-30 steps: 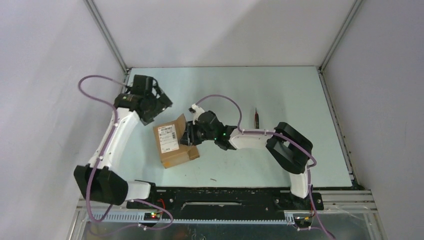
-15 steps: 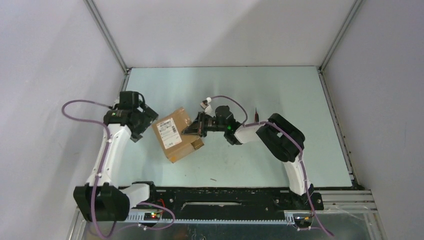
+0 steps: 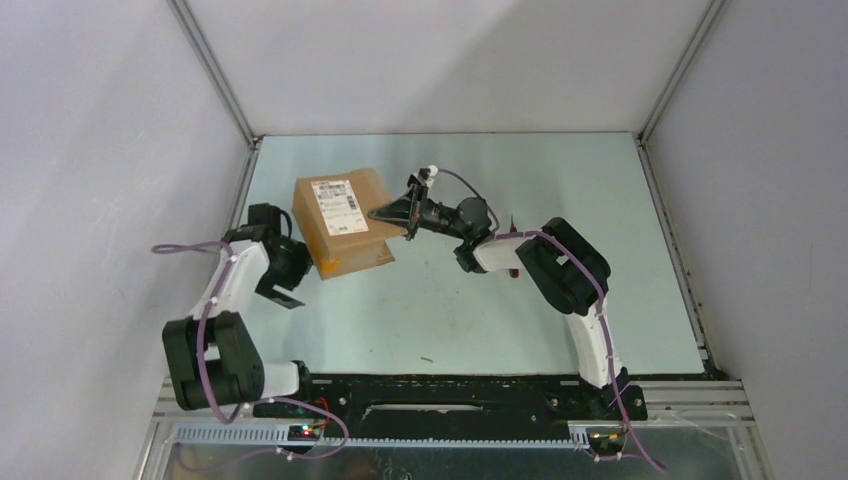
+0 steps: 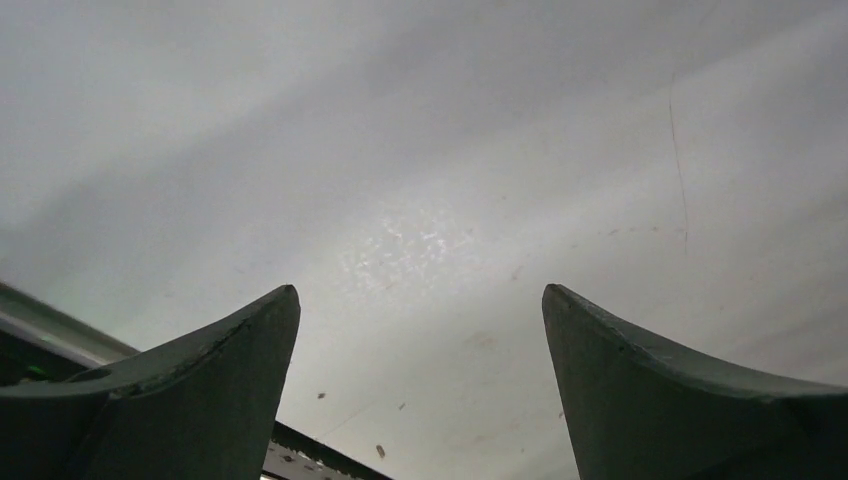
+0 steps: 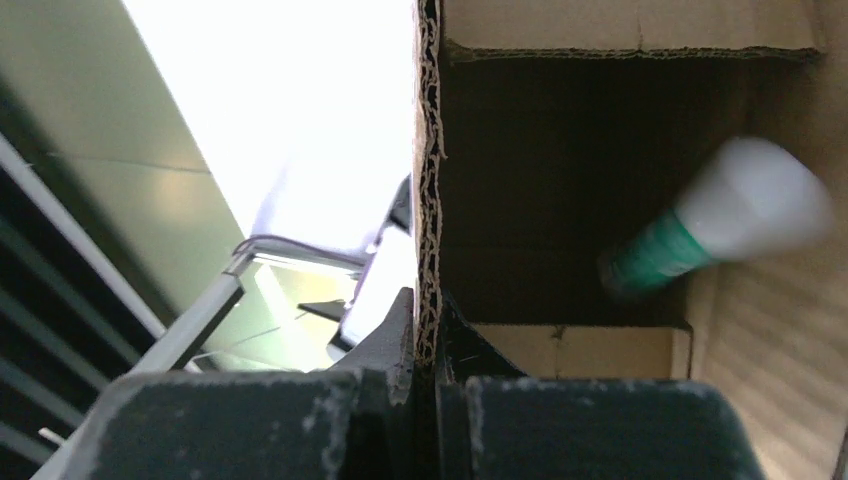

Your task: Unpack the express box

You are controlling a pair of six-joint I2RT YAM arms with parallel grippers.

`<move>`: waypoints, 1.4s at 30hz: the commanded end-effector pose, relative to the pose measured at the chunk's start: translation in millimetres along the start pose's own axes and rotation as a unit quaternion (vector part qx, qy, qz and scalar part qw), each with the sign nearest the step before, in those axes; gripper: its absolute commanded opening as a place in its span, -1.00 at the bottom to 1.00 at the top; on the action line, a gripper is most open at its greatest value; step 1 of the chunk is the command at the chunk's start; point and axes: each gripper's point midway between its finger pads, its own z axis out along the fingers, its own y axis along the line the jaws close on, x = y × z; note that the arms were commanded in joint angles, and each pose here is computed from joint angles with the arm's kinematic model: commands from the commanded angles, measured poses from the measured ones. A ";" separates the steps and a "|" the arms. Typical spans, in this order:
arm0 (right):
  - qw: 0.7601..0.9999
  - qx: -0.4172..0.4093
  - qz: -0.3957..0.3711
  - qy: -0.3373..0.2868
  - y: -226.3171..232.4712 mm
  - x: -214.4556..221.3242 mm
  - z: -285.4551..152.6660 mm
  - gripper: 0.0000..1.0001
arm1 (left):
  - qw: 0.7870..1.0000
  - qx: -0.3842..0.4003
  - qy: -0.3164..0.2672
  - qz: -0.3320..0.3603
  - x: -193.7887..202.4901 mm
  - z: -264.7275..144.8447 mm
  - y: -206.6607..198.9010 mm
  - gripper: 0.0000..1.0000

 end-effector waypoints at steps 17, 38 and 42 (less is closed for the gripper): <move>0.997 -0.079 -0.005 0.008 44.6 8.4 1.2 -1.00 | 0.985 0.152 -0.057 0.054 0.6 -111.2 -80.8 0.88; 0.743 0.535 -0.385 -0.115 -31.1 -39.2 -100.8 -1.00 | 0.986 0.058 -0.136 0.084 -36.8 -69.7 -25.8 0.99; 0.613 0.642 -0.447 -0.113 -48.7 -50.3 -116.9 -1.00 | 0.984 0.079 -0.122 0.108 -27.8 -72.4 -33.9 0.99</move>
